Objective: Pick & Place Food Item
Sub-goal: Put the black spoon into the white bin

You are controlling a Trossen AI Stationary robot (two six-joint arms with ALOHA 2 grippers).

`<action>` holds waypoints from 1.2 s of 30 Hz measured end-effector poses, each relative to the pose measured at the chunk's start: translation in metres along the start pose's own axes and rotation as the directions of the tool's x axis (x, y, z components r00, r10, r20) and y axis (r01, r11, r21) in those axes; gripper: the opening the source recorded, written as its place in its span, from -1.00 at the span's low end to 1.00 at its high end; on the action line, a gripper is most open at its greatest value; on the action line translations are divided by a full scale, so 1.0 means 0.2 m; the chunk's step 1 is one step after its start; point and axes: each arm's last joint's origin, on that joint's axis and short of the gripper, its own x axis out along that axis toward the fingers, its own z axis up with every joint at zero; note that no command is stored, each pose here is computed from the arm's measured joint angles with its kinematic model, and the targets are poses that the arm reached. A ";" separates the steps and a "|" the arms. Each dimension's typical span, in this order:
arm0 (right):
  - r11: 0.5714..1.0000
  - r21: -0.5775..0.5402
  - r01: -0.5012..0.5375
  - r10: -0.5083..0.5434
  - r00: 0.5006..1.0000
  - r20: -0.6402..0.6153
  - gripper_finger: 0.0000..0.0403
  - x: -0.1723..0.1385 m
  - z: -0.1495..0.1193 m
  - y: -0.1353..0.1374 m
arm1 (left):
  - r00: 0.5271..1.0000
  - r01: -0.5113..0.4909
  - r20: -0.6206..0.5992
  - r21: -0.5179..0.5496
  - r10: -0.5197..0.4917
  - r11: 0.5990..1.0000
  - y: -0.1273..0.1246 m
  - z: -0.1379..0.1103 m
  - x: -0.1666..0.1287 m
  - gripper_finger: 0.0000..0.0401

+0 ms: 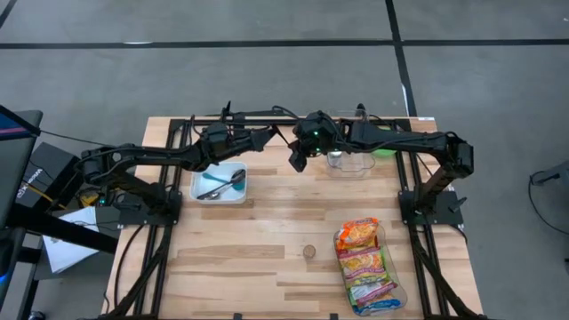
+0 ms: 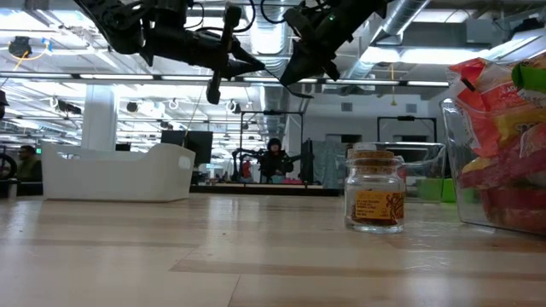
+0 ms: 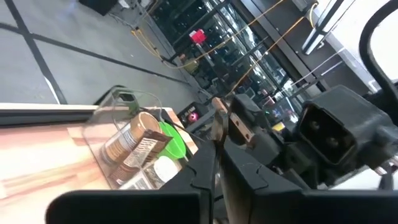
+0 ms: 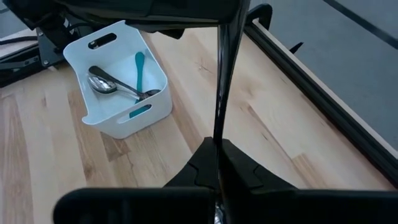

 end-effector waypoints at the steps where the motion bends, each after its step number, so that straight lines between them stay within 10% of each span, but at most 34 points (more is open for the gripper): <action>1: 1.000 0.001 -0.001 0.001 1.000 0.003 -1.00 0.00 0.00 0.00 | 1.000 -0.006 0.006 0.000 0.006 1.000 0.00 0.00 0.00 -0.95; 16: 1.000 -0.017 -0.017 0.018 0.997 0.069 -0.94 0.00 0.03 0.02 | 0.999 -0.008 0.049 -0.005 0.009 1.000 0.00 0.02 0.00 -0.99; 36: 0.999 0.013 -0.029 0.028 0.995 0.092 -0.10 0.00 0.04 0.02 | 0.998 -0.010 0.058 0.019 0.008 1.000 0.00 0.03 0.00 -1.00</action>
